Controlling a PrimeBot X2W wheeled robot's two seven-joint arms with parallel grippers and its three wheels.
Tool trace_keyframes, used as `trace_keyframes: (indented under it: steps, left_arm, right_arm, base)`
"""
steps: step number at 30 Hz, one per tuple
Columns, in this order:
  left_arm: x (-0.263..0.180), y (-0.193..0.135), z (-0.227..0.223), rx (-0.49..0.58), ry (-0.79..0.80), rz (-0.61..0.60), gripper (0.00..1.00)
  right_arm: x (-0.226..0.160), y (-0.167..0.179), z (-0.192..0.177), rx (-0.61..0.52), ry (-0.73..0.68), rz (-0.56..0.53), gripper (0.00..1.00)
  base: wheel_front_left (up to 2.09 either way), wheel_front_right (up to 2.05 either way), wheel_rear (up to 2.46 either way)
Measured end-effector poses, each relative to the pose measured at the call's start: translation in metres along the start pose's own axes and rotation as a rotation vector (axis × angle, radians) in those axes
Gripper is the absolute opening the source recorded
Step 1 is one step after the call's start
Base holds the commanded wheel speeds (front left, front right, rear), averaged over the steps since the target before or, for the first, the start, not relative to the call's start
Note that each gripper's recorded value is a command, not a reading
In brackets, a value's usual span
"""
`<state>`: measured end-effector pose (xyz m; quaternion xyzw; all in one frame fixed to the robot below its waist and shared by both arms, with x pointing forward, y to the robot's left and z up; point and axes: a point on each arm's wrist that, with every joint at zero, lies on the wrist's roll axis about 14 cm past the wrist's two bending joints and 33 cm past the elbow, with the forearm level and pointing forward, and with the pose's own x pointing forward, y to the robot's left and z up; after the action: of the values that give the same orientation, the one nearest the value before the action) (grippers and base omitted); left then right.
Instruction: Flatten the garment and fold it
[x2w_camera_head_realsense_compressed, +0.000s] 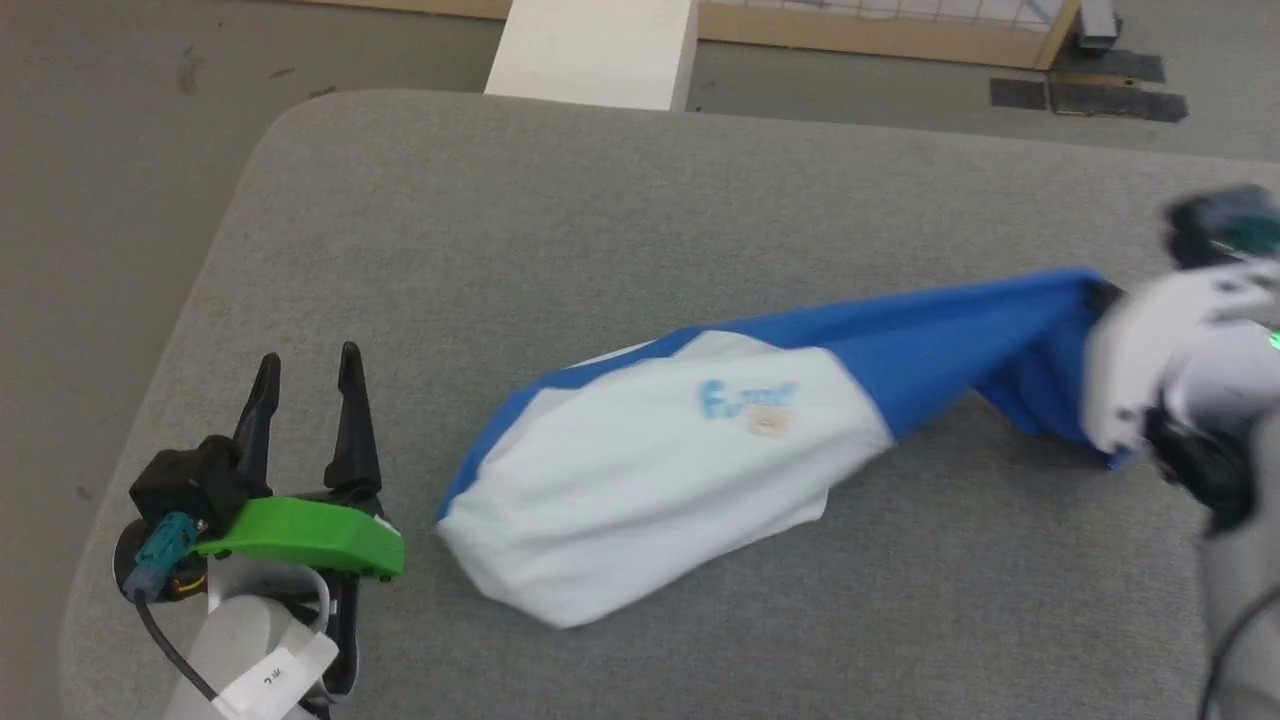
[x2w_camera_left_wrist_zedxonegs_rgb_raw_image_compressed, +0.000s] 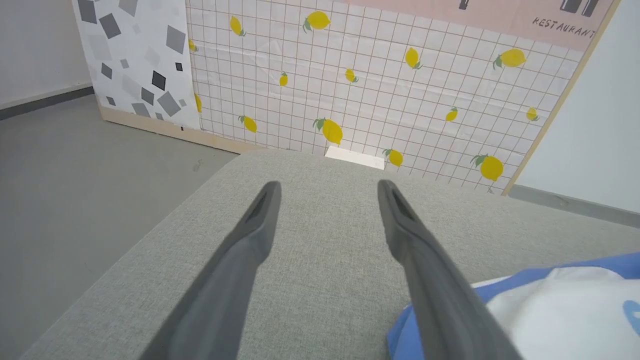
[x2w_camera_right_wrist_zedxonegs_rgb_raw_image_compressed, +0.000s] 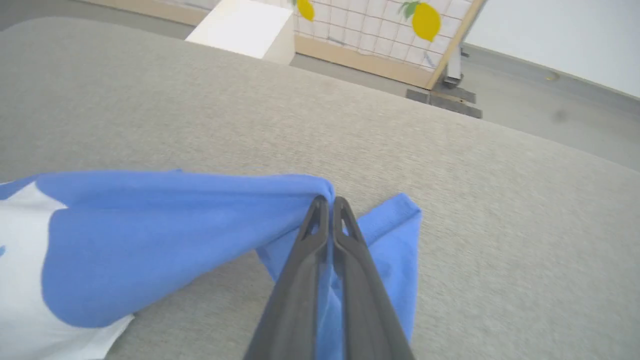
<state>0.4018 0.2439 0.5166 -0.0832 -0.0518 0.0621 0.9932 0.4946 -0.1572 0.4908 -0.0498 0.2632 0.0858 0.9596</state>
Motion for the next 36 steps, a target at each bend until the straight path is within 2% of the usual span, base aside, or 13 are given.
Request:
trace_keyframes:
  steps: [3, 6, 9, 12, 14, 15, 19, 22, 25, 28, 31, 36]
  left_arm:
    - [0.001, -0.009, 0.001, -0.008, -0.006, -0.025, 1.0]
    - [0.003, -0.019, 0.001, -0.017, -0.007, -0.054, 1.0]
    - [0.004, -0.027, -0.002, -0.025, 0.002, -0.073, 1.0]
    - [0.006, -0.033, -0.009, -0.028, 0.03, -0.088, 1.0]
    - [0.007, -0.036, -0.016, -0.032, 0.06, -0.095, 1.0]
    - [0.007, -0.037, -0.019, -0.037, 0.077, -0.097, 1.0]
    - [0.004, -0.055, -0.034, -0.057, 0.183, -0.157, 1.0]
    - [-0.005, -0.086, -0.052, -0.05, 0.363, -0.289, 1.0]
    - [-0.013, -0.12, -0.059, -0.033, 0.532, -0.433, 1.0]
    - [-0.029, -0.139, -0.07, -0.002, 0.715, -0.532, 1.0]
    - [-0.045, -0.143, -0.083, 0.031, 0.869, -0.58, 1.0]
    - [-0.059, -0.148, -0.095, 0.049, 0.985, -0.607, 1.0]
  right_arm:
    - [-0.032, -0.055, -0.03, 0.099, 0.036, -0.147, 0.0]
    - [-0.064, -0.088, -0.087, 0.174, 0.166, -0.26, 0.0]
    - [-0.089, -0.086, -0.148, 0.25, 0.327, -0.283, 0.0]
    - [-0.099, -0.08, -0.175, 0.311, 0.373, -0.288, 0.0]
    - [-0.1, -0.083, -0.175, 0.337, 0.336, -0.3, 0.33]
    - [-0.1, -0.084, -0.173, 0.345, 0.31, -0.305, 1.0]
    - [-0.1, -0.101, -0.145, 0.396, 0.138, -0.338, 1.0]
    - [-0.102, -0.107, -0.129, 0.395, 0.066, -0.352, 1.0]
    - [-0.102, -0.106, -0.124, 0.387, 0.047, -0.348, 1.0]
    - [-0.1, -0.102, -0.122, 0.379, 0.044, -0.334, 1.0]
    - [-0.095, -0.098, -0.121, 0.373, 0.046, -0.32, 1.0]
    - [-0.091, -0.095, -0.124, 0.37, 0.055, -0.313, 1.0]
  base:
    - [0.0, 0.0, 0.0]
    - [0.0, 0.0, 0.0]
    - [0.0, 0.0, 0.0]
    - [0.0, 0.0, 0.0]
    - [0.0, 0.0, 0.0]
    - [0.0, 0.0, 0.0]
    - [0.0, 0.0, 0.0]
    - [0.0, 0.0, 0.0]
    - [0.0, 0.0, 0.0]
    - [0.0, 0.0, 0.0]
    - [0.0, 0.0, 0.0]
    - [0.0, 0.0, 0.0]
